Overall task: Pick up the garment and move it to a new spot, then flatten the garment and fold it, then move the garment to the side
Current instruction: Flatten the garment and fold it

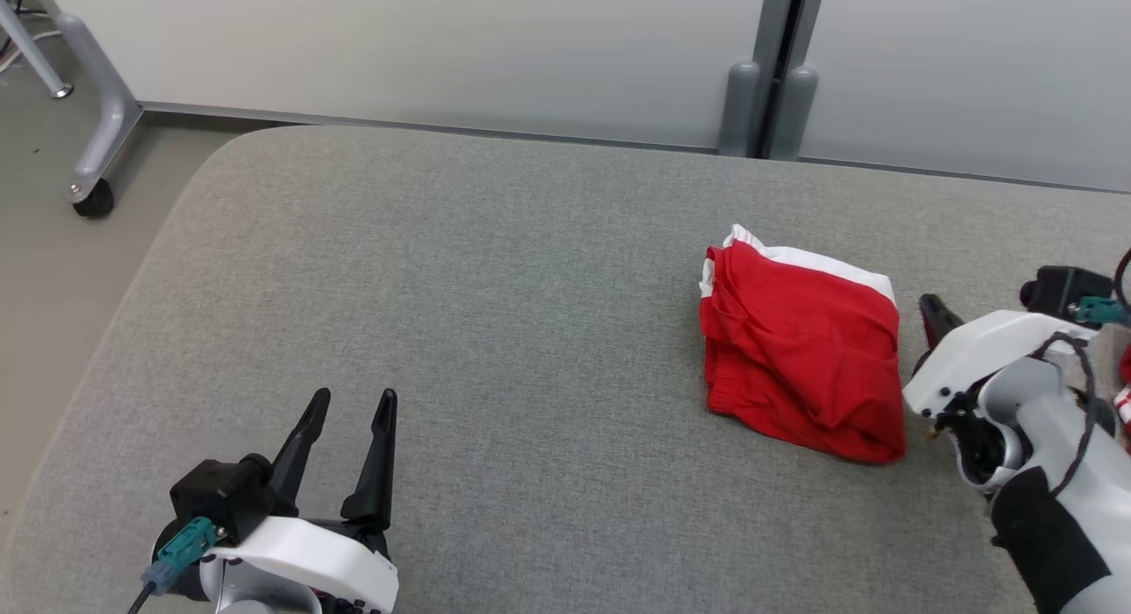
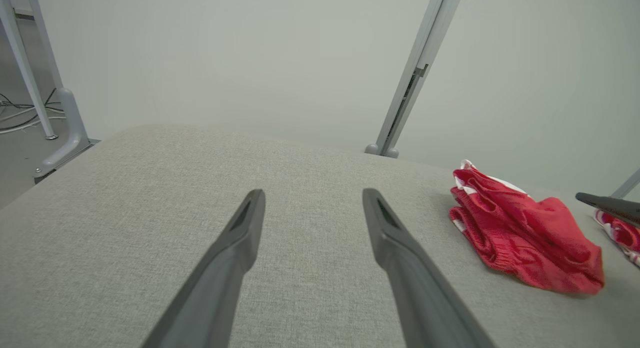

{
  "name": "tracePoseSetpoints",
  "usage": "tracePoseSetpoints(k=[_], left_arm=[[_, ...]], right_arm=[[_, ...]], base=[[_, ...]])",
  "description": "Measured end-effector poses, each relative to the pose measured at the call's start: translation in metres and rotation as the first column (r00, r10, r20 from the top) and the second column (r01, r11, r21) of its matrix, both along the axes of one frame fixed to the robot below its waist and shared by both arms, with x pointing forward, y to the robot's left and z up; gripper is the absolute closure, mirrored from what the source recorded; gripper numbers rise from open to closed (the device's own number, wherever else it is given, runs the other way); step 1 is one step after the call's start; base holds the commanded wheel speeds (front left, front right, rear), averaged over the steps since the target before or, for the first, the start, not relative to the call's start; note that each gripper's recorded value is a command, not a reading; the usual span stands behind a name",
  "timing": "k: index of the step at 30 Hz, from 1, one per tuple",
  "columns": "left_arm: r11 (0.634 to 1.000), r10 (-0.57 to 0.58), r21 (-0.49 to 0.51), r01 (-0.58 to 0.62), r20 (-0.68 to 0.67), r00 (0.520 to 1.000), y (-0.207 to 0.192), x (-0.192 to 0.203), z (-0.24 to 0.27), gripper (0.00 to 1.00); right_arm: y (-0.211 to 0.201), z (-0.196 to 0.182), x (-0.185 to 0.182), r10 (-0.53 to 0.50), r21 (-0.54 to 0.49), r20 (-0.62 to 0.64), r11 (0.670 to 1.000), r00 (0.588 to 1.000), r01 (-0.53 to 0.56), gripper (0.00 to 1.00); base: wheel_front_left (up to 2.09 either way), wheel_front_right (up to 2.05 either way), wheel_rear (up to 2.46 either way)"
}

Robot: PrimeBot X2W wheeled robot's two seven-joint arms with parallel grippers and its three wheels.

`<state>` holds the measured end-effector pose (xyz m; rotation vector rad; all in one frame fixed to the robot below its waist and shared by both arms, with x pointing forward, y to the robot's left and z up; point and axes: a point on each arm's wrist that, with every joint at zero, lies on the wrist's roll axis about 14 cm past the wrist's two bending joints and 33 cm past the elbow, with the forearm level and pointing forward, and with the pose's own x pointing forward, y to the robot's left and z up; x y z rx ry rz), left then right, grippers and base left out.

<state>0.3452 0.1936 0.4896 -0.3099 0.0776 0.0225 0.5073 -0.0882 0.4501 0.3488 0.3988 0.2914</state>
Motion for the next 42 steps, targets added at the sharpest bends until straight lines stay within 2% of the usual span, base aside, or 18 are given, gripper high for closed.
tracePoseSetpoints(k=[3, 7, 11, 17, 20, 21, 28, 29, 30, 31, 36, 39, 42], left_arm=[[1.000, 0.018, 0.001, -0.018, -0.010, 1.000, 0.005, -0.003, -0.003, 0.00], [0.999, 0.037, 0.004, -0.037, -0.013, 0.999, 0.012, -0.005, -0.004, 0.00], [0.999, 0.042, 0.007, -0.042, -0.008, 0.999, 0.014, -0.005, -0.003, 0.00], [1.000, 0.012, 0.002, -0.012, 0.005, 1.000, 0.004, 0.000, 0.001, 0.00], [1.000, 0.002, 0.002, -0.002, 0.012, 1.000, 0.002, 0.002, 0.003, 0.00], [1.000, -0.006, 0.003, 0.006, 0.018, 1.000, -0.001, 0.004, 0.005, 0.00], [1.000, -0.031, -0.001, 0.031, 0.047, 0.998, -0.010, 0.006, 0.014, 0.00], [0.999, -0.035, 0.000, 0.035, 0.052, 0.998, -0.011, 0.007, 0.015, 0.00], [0.999, -0.034, 0.005, 0.034, 0.056, 0.998, -0.011, 0.007, 0.017, 0.00], [0.999, -0.031, 0.012, 0.030, 0.064, 0.997, -0.010, 0.007, 0.019, 0.00], [0.999, -0.021, 0.043, 0.016, 0.125, 0.992, -0.006, 0.009, 0.037, 0.00], [0.998, -0.021, 0.057, 0.011, 0.167, 0.986, -0.006, 0.011, 0.048, 0.00], [0.998, -0.021, 0.062, 0.011, 0.174, 0.985, -0.007, 0.011, 0.049, 0.00]], right_arm=[[0.028, -0.018, -0.011, 0.050, 0.023, -0.079, 0.999, 0.996, -0.049, 1.00], [0.065, -0.031, -0.031, 0.130, 0.067, -0.124, 0.990, 0.984, -0.123, 1.00], [0.099, -0.023, -0.050, 0.217, 0.114, -0.094, 0.972, 0.972, -0.206, 1.00], [0.145, -0.002, -0.090, 0.367, 0.166, -0.011, 0.918, 0.930, -0.360, 1.00], [0.149, 0.005, -0.097, 0.383, 0.175, 0.014, 0.909, 0.924, -0.379, 1.00], [0.146, 0.017, -0.096, 0.376, 0.178, 0.060, 0.907, 0.925, -0.381, 1.00], [0.097, 0.062, -0.080, 0.302, 0.087, 0.252, 0.939, 0.919, -0.333, 1.00], [0.087, 0.071, -0.077, 0.287, 0.066, 0.287, 0.946, 0.914, -0.317, 0.91], [0.076, 0.079, -0.073, 0.268, 0.044, 0.323, 0.954, 0.908, -0.297, 0.65], [0.062, 0.088, -0.070, 0.245, 0.024, 0.356, 0.962, 0.902, -0.271, 0.02], [-0.002, 0.122, -0.067, 0.101, -0.007, 0.488, 0.994, 0.867, -0.112, 0.00], [-0.036, 0.135, -0.075, 0.014, 0.000, 0.546, 1.000, 0.837, -0.017, 0.00], [-0.051, 0.135, -0.083, -0.024, -0.006, 0.564, 0.999, 0.826, 0.033, 0.00]], base=[[0.00, 0.00, 0.00], [0.00, 0.00, 0.00], [0.00, 0.00, 0.00], [0.00, 0.00, 0.00], [0.00, 0.00, 0.00], [0.00, 0.00, 0.00], [0.00, 0.00, 0.00], [0.00, 0.00, 0.00], [0.00, 0.00, 0.00], [0.00, 0.00, 0.00], [0.00, 0.00, 0.00], [0.00, 0.00, 0.00], [0.00, 0.00, 0.00]])
